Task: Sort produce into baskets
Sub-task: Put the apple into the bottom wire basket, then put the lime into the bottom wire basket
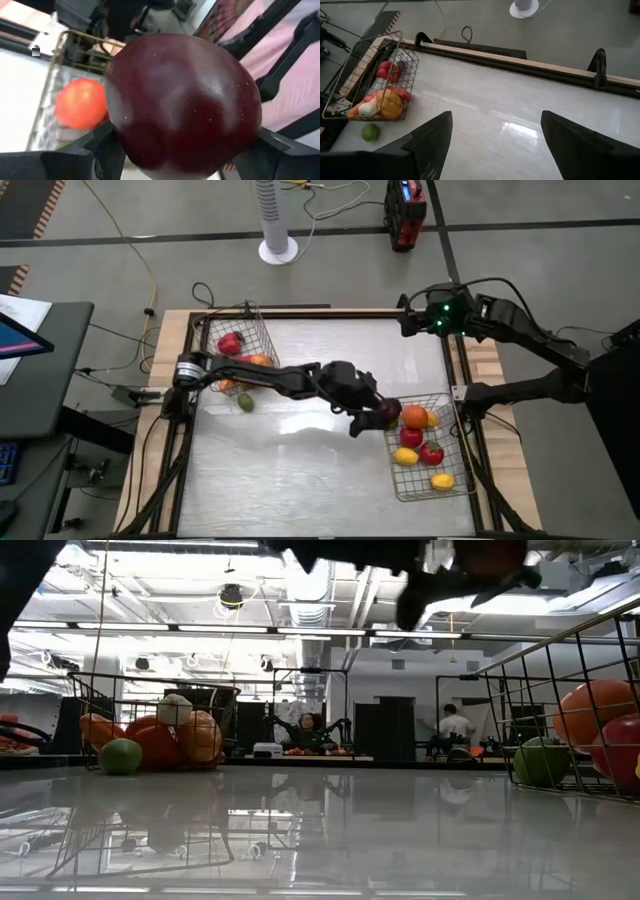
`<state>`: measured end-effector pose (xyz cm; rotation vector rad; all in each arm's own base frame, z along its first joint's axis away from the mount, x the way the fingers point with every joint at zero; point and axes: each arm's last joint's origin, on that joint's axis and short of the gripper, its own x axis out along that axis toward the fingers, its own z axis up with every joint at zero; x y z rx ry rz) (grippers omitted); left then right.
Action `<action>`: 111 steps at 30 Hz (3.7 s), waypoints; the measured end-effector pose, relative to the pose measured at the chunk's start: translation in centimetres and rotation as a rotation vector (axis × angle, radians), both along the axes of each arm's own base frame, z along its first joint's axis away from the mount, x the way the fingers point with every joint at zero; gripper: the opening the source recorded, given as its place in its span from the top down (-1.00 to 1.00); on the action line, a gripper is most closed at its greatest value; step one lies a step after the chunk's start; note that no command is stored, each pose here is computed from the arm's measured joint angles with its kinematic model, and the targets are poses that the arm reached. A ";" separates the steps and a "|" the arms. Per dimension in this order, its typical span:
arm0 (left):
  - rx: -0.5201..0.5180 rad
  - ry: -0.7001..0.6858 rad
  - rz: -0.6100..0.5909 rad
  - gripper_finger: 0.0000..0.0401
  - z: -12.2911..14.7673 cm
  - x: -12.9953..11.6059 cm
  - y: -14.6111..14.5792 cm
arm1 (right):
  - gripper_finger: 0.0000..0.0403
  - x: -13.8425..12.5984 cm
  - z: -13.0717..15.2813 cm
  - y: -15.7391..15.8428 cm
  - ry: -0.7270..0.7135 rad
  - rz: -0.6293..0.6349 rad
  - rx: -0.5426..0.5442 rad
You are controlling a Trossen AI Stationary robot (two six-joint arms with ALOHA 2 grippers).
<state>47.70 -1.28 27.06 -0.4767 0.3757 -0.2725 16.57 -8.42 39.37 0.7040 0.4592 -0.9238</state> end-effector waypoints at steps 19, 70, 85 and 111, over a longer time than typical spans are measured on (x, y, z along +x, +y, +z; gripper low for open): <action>-0.014 0.034 0.027 -0.71 -2.0 4.0 -1.0 | -0.64 0.4 0.0 0.8 0.008 0.019 -0.011; 1.223 1.160 -0.439 -0.47 -7.6 -23.2 -4.1 | -0.64 1.9 0.7 4.4 -0.067 0.144 -0.103; 1.366 1.373 -0.624 -0.47 -12.0 -22.6 -3.5 | -0.64 2.5 1.4 5.7 -0.135 0.198 -0.142; 1.327 1.366 -0.652 0.22 -14.0 -23.9 -2.8 | -0.64 2.5 1.4 5.8 -0.132 0.167 -0.163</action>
